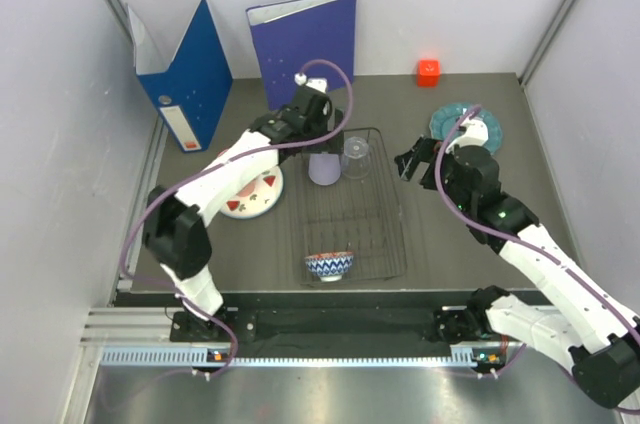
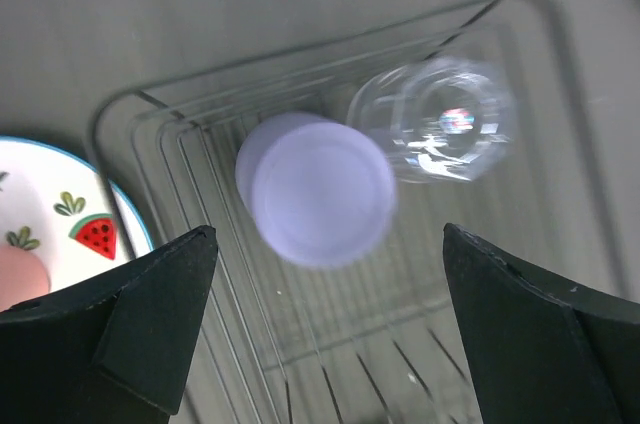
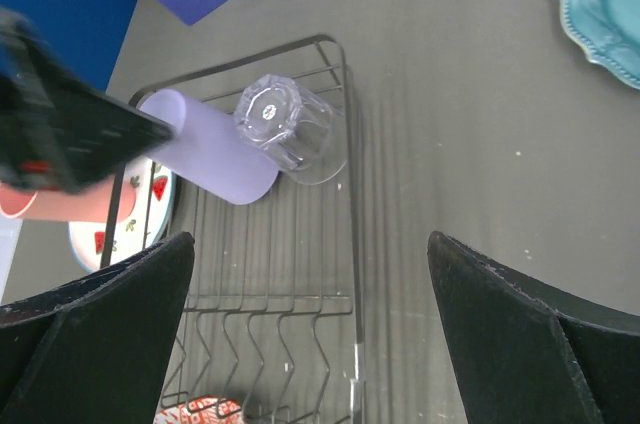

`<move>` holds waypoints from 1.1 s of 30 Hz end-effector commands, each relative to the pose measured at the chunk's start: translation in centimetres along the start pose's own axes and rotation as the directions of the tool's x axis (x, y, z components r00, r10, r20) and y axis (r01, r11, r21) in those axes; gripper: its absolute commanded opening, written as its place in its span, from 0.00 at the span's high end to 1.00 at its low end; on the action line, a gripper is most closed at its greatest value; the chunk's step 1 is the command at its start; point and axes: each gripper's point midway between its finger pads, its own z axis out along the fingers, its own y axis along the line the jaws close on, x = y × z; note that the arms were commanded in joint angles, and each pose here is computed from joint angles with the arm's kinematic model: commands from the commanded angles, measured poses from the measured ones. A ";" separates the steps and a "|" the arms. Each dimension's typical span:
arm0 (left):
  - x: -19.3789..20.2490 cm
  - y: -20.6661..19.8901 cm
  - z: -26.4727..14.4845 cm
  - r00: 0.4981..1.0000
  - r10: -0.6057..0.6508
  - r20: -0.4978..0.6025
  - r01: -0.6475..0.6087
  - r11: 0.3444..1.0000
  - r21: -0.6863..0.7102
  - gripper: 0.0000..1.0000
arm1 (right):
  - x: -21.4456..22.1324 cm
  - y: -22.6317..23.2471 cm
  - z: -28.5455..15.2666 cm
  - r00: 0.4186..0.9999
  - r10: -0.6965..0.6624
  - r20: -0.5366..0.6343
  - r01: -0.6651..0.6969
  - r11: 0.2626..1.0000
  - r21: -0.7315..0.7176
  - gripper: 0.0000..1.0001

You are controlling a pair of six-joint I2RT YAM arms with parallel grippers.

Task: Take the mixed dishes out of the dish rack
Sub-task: Pick up the cup from the dish rack.

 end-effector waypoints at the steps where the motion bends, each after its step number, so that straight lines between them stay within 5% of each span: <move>1: -0.7 0.6 2.4 0.998 0.018 0.057 -0.015 0.999 -0.045 0.01 | -1.8 0.0 -1.4 0.998 -0.022 0.059 0.022 1.000 0.015 0.00; 10: 1.0 0.3 5.0 1.000 0.016 -0.003 -0.016 0.999 -0.047 0.03 | -1.4 -0.3 -1.2 0.998 -0.032 0.046 0.031 0.999 0.024 0.00; 21: 1.8 0.8 5.5 0.999 0.040 -0.016 -0.041 0.998 -0.057 0.45 | -0.4 -0.4 -0.8 0.999 -0.026 0.028 0.025 1.000 0.016 0.00; 29: -2.3 -0.7 -0.1 0.994 0.023 0.109 -0.024 1.000 0.003 1.00 | -0.8 -0.3 -1.1 0.999 -0.022 0.040 0.022 1.000 0.008 0.00; 33: -6.6 -2.6 -6.5 0.963 -0.011 0.269 -0.028 0.990 0.139 1.00 | -1.6 0.3 -1.3 0.998 -0.012 0.059 0.013 1.000 -0.009 0.00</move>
